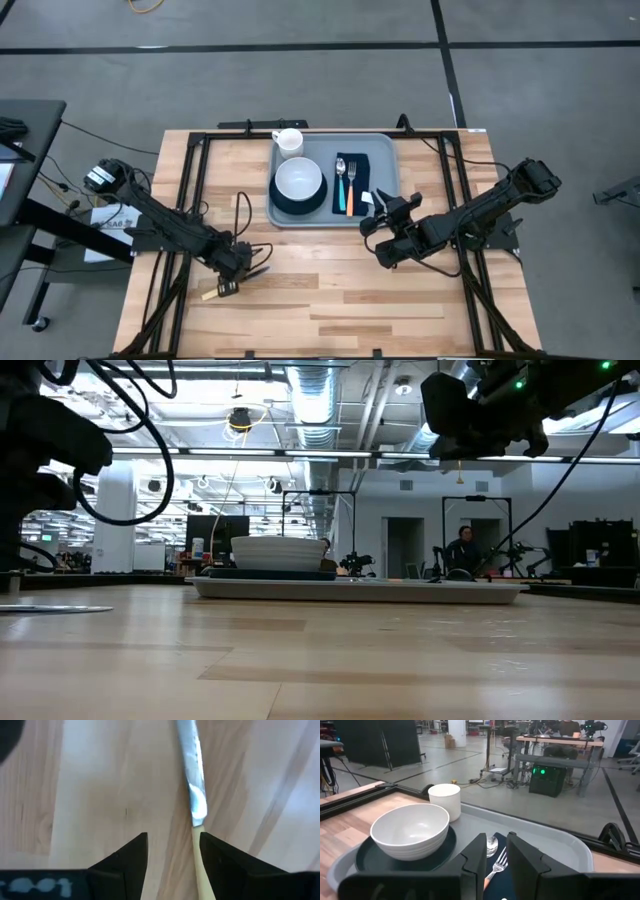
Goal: Set up tray
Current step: Put the knife on the black table napkin on the gray serving tray
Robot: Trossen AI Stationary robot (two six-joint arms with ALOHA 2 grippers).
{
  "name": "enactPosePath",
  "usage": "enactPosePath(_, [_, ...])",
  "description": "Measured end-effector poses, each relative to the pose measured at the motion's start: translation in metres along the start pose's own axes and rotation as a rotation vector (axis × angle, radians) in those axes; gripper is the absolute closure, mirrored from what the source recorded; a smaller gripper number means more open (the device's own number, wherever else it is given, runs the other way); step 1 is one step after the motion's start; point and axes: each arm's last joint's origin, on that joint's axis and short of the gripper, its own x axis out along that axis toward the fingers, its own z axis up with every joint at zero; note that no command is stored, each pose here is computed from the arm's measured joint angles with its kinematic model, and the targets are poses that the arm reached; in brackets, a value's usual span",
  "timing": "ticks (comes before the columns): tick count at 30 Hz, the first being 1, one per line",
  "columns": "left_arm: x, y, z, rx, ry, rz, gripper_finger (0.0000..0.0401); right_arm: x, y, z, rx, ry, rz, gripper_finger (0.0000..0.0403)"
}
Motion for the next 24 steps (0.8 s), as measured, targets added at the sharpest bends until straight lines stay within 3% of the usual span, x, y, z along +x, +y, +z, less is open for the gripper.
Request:
enactPosePath(5, [0.009, -0.001, 0.001, -0.102, 0.032, 0.0, 0.0234, 0.0, 0.0, 0.0, 0.0, 0.007, 0.004, 0.0336])
enactPosePath(12, [0.019, -0.006, 0.004, -0.107, 0.054, -0.024, 0.0234, 0.0, 0.0, 0.0, -0.001, 0.007, 0.005, 0.0336])
enactPosePath(19, [0.019, -0.009, 0.006, -0.213, 0.051, -0.055, 0.0234, 0.0, 0.0, 0.0, -0.003, 0.008, 0.005, 0.0336])
enactPosePath(24, [0.019, -0.011, 0.005, -0.218, 0.055, -0.062, 0.0234, 0.0, 0.0, 0.0, -0.005, 0.008, 0.005, 0.0336])
